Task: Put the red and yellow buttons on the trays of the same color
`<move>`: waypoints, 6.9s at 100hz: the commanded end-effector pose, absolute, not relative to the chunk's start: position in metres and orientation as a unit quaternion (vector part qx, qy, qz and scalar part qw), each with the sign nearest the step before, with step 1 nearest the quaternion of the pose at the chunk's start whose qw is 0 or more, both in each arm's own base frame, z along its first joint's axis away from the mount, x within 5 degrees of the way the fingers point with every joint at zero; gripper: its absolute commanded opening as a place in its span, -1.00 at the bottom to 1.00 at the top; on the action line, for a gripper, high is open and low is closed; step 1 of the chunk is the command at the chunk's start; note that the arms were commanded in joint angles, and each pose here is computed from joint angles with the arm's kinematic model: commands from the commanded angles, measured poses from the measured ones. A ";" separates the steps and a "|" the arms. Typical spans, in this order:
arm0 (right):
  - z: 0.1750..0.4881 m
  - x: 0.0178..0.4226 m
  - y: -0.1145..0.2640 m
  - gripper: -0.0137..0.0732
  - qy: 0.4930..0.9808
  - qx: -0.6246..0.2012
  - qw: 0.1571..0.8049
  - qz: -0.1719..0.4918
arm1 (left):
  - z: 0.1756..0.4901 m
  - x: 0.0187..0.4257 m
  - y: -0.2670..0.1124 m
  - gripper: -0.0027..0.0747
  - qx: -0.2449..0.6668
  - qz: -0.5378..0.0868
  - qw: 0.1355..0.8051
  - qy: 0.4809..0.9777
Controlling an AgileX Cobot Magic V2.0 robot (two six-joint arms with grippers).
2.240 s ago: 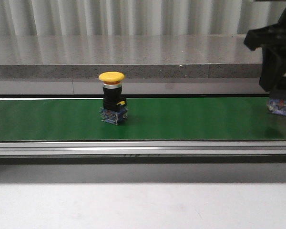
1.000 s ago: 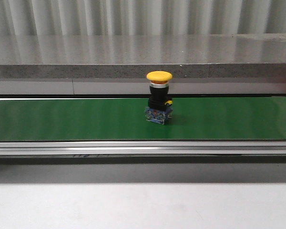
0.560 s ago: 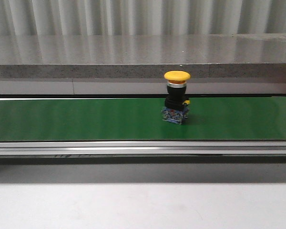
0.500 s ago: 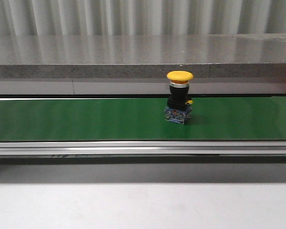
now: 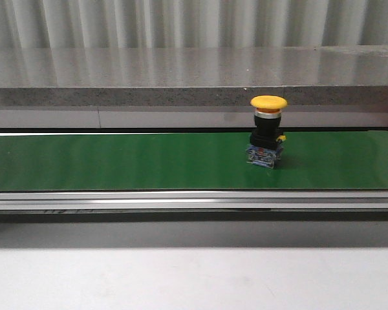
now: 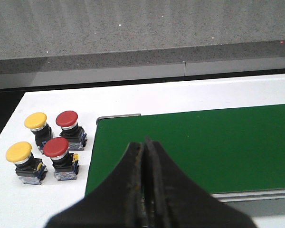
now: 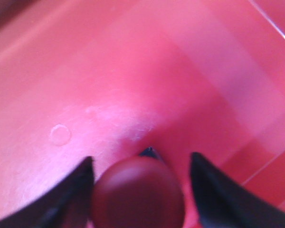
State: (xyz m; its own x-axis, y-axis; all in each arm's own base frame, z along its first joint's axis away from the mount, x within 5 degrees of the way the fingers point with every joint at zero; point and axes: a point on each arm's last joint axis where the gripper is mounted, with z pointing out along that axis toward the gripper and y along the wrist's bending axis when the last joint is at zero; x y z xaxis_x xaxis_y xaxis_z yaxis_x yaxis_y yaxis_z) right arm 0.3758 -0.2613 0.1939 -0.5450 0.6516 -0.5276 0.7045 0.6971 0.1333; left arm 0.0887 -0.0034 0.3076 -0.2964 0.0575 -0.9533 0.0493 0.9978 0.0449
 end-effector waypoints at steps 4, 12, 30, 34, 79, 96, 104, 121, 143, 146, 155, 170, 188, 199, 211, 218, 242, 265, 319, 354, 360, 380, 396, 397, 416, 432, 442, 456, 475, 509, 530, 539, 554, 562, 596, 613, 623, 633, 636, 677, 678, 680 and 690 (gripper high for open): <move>0.237 0.377 -0.264 0.72 0.858 0.373 0.347 -0.064 | 0.321 0.090 -0.006 -0.98 0.043 -0.007 0.628 0.777; 0.243 0.375 -0.263 0.79 0.857 0.372 0.351 -0.065 | 0.321 0.090 -0.006 -0.98 0.043 -0.007 0.628 0.777; 0.277 0.364 -0.255 0.78 0.850 0.369 0.370 -0.069 | 0.321 0.090 -0.006 -0.98 0.043 -0.007 0.628 0.777; 0.286 0.361 -0.253 0.78 0.847 0.367 0.379 -0.070 | 0.321 0.090 -0.006 -0.98 0.043 -0.007 0.628 0.777; 0.396 0.319 -0.173 0.78 0.842 0.310 0.439 -0.045 | 0.321 0.090 -0.006 -0.98 0.042 -0.008 0.628 0.777; 0.414 0.305 -0.129 0.78 0.884 0.228 0.406 -0.039 | 0.321 0.090 -0.006 -0.98 0.042 -0.008 0.628 0.777; 0.418 0.301 -0.108 0.78 0.901 0.187 0.390 -0.033 | 0.321 0.090 -0.006 -0.98 0.042 -0.008 0.628 0.777; 0.414 0.295 -0.074 0.78 0.940 0.109 0.324 -0.018 | 0.321 0.090 -0.006 -0.98 0.042 -0.008 0.628 0.777; 0.388 0.294 -0.046 0.78 0.966 0.051 0.254 -0.001 | 0.321 0.090 -0.006 -0.98 0.042 -0.009 0.628 0.777; 0.382 0.293 -0.043 0.78 0.969 0.046 0.242 0.001 | 0.321 0.090 -0.006 -0.98 0.042 -0.009 0.628 0.777; 0.363 0.290 -0.036 0.78 0.979 0.035 0.202 0.008 | 0.321 0.090 -0.006 -0.98 0.042 -0.009 0.628 0.777; 0.334 0.285 -0.018 0.78 0.988 -0.015 0.151 0.026 | 0.321 0.090 -0.006 -0.98 0.042 -0.009 0.628 0.777; 0.317 0.285 0.006 0.78 0.985 -0.077 0.148 0.054 | 0.321 0.090 -0.006 -0.98 0.042 -0.009 0.628 0.777; 0.316 0.289 0.016 0.78 0.980 -0.093 0.165 0.055 | 0.321 0.090 -0.006 -0.98 0.042 -0.009 0.628 0.777; 0.315 0.296 0.019 0.78 0.976 -0.097 0.187 0.053 | 0.321 0.090 -0.006 -0.98 0.042 -0.009 0.628 0.777; 0.311 0.301 0.019 0.78 0.975 -0.095 0.194 0.052 | 0.321 0.090 -0.006 -0.98 0.042 -0.009 0.628 0.777; 0.291 0.325 0.019 0.78 0.972 -0.088 0.212 0.047 | 0.321 0.090 -0.006 -0.98 0.042 -0.009 0.628 0.777; 0.279 0.332 0.019 0.23 0.975 -0.086 0.199 0.048 | 0.321 0.090 -0.006 -0.98 0.042 -0.009 0.628 0.777; 0.332 0.298 -0.039 -0.58 0.961 0.035 0.274 -0.014 | 0.321 0.090 -0.006 -0.98 0.041 -0.010 0.628 0.777; 0.349 0.263 -0.144 -0.58 0.898 0.274 0.339 -0.063 | 0.321 0.090 -0.007 -0.98 0.040 -0.012 0.627 0.777; 0.348 0.260 -0.156 -0.58 0.889 0.294 0.345 -0.071 | 0.321 0.090 -0.007 -0.98 0.040 -0.012 0.627 0.777; 0.332 0.260 -0.186 -0.58 0.871 0.347 0.338 -0.077 | 0.321 0.090 -0.007 -0.98 0.040 -0.012 0.627 0.777; 0.305 0.273 -0.197 -0.58 0.881 0.355 0.304 -0.068 | 0.321 0.090 -0.007 -0.98 0.040 -0.012 0.627 0.777; 0.304 0.274 -0.197 -0.58 0.882 0.355 0.302 -0.068 | 0.321 0.090 -0.007 -0.98 0.040 -0.012 0.627 0.777; 0.272 0.284 -0.208 -0.58 0.893 0.364 0.259 -0.058 | 0.321 0.090 -0.007 -0.98 0.040 -0.013 0.627 0.778; 0.254 0.287 -0.216 -0.58 0.897 0.372 0.232 -0.053 | 0.321 0.090 -0.007 -0.98 0.039 -0.014 0.628 0.777; 0.244 0.288 -0.220 -0.58 0.898 0.377 0.220 -0.050 | 0.322 0.090 -0.007 -0.98 0.040 -0.014 0.629 0.776; 0.231 0.292 -0.223 -0.57 0.902 0.379 0.203 -0.046 | 0.322 0.090 -0.007 -0.98 0.040 -0.014 0.629 0.776; 0.218 0.294 -0.225 -0.56 0.904 0.383 0.185 -0.040 | 0.322 0.090 -0.007 -0.98 0.040 -0.014 0.629 0.776; 0.219 0.293 -0.224 0.37 0.904 0.387 0.179 -0.038 | 0.322 0.090 -0.007 -0.98 0.040 -0.014 0.629 0.776; 0.231 0.290 -0.222 0.62 0.900 0.388 0.194 -0.041 | 0.322 0.090 -0.007 -0.98 0.040 -0.014 0.629 0.776; 0.244 0.287 -0.220 0.62 0.896 0.387 0.213 -0.046 | 0.322 0.090 -0.007 -0.98 0.040 -0.014 0.629 0.776; 0.274 0.279 -0.213 0.61 0.885 0.386 0.256 -0.056 | 0.322 0.090 -0.007 -0.98 0.040 -0.014 0.629 0.776; 0.292 0.273 -0.207 0.61 0.879 0.382 0.279 -0.060 | 0.322 0.090 -0.007 -0.98 0.040 -0.014 0.629 0.776; 0.366 0.265 -0.124 0.61 0.883 0.265 0.385 -0.046 | 0.322 0.090 -0.007 -0.98 0.040 -0.014 0.629 0.776; 0.389 0.259 -0.069 0.61 0.885 0.157 0.438 -0.028 | 0.322 0.090 -0.007 -0.98 0.040 -0.014 0.629 0.776; 0.394 0.245 -0.045 0.61 0.880 0.114 0.460 -0.016 | 0.322 0.090 -0.007 -0.98 0.040 -0.014 0.629 0.776; 0.389 0.228 -0.027 0.61 0.878 0.074 0.473 -0.007 | 0.322 0.090 -0.007 -0.98 0.040 -0.014 0.629 0.776; 0.388 0.223 -0.022 0.61 0.876 0.062 0.478 -0.005 | 0.322 0.090 -0.007 -0.98 0.040 -0.014 0.629 0.776; 0.355 0.139 -0.001 0.43 0.860 0.014 0.511 0.011 | 0.322 0.090 -0.007 -0.98 0.040 -0.014 0.629 0.776; 0.355 0.138 -0.001 0.39 0.859 0.014 0.511 0.011 | 0.322 0.090 -0.007 -0.98 0.040 -0.014 0.629 0.776; 0.354 0.135 -0.001 0.31 0.858 0.014 0.514 0.011 | 0.322 0.090 -0.007 -0.98 0.040 -0.014 0.629 0.776; 0.351 0.124 0.000 -0.13 0.854 0.013 0.521 0.011 | 0.322 0.090 -0.007 -0.98 0.040 -0.014 0.629 0.776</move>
State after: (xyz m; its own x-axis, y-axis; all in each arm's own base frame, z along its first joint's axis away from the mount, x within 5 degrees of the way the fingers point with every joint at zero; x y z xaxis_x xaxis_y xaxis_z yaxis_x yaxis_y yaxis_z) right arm 0.1286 0.0001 0.3387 -0.5501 0.0491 -0.8337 0.0181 0.9987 0.0469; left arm 0.0888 -0.0038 0.3072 -0.2962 0.0514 -0.9537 0.0517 0.9979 0.0377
